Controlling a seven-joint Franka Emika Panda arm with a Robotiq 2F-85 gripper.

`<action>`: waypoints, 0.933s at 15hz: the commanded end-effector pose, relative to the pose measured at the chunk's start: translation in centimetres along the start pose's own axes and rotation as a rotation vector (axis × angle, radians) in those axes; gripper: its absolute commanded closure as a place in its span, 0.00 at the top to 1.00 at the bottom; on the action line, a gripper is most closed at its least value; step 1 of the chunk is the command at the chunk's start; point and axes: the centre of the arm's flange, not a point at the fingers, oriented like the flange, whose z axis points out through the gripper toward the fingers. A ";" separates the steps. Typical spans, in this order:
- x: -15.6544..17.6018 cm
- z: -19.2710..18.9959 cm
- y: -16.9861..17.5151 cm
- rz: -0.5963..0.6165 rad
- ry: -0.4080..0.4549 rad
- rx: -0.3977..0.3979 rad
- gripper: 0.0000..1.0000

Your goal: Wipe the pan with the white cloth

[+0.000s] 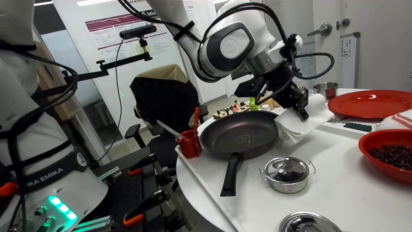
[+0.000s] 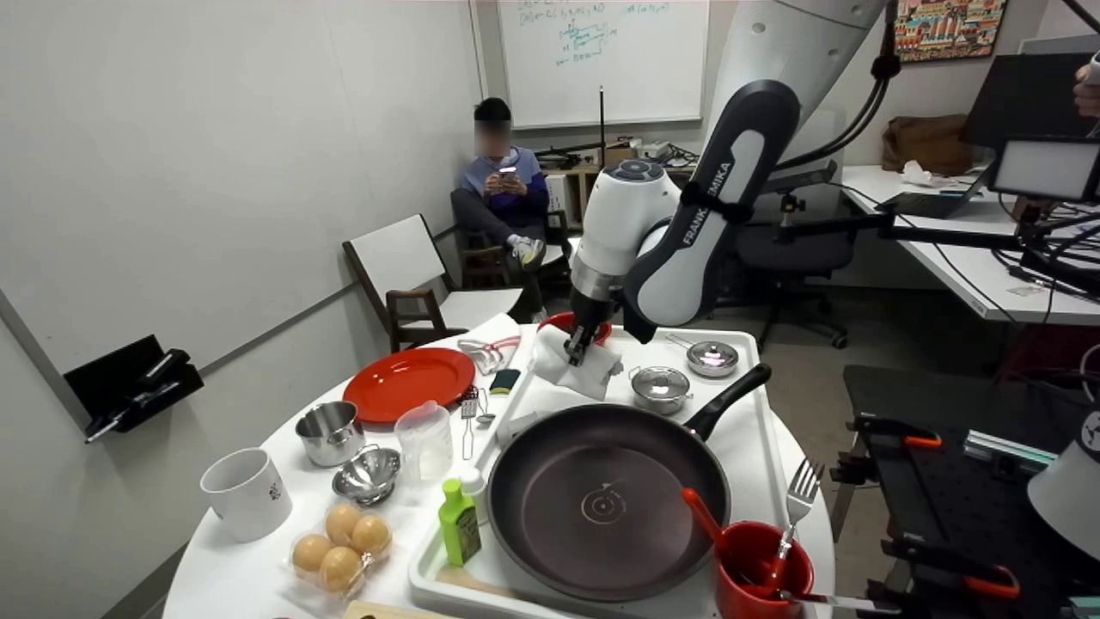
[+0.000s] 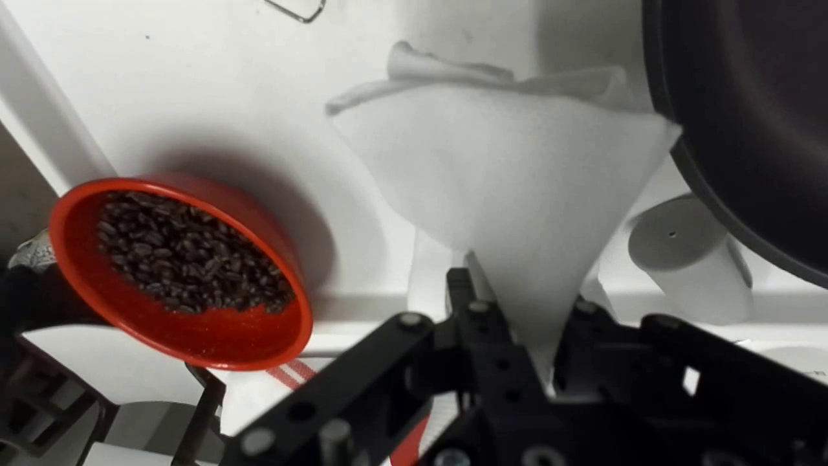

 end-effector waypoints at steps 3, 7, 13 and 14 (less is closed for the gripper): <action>-0.1 5.9 -1.8 0.086 0.000 -0.001 0.09; -0.5 7.5 -2.5 0.130 -0.004 0.002 0.56; -0.4 7.4 -2.8 0.139 0.015 0.003 0.99; -0.6 6.8 -2.9 0.137 0.015 0.005 1.00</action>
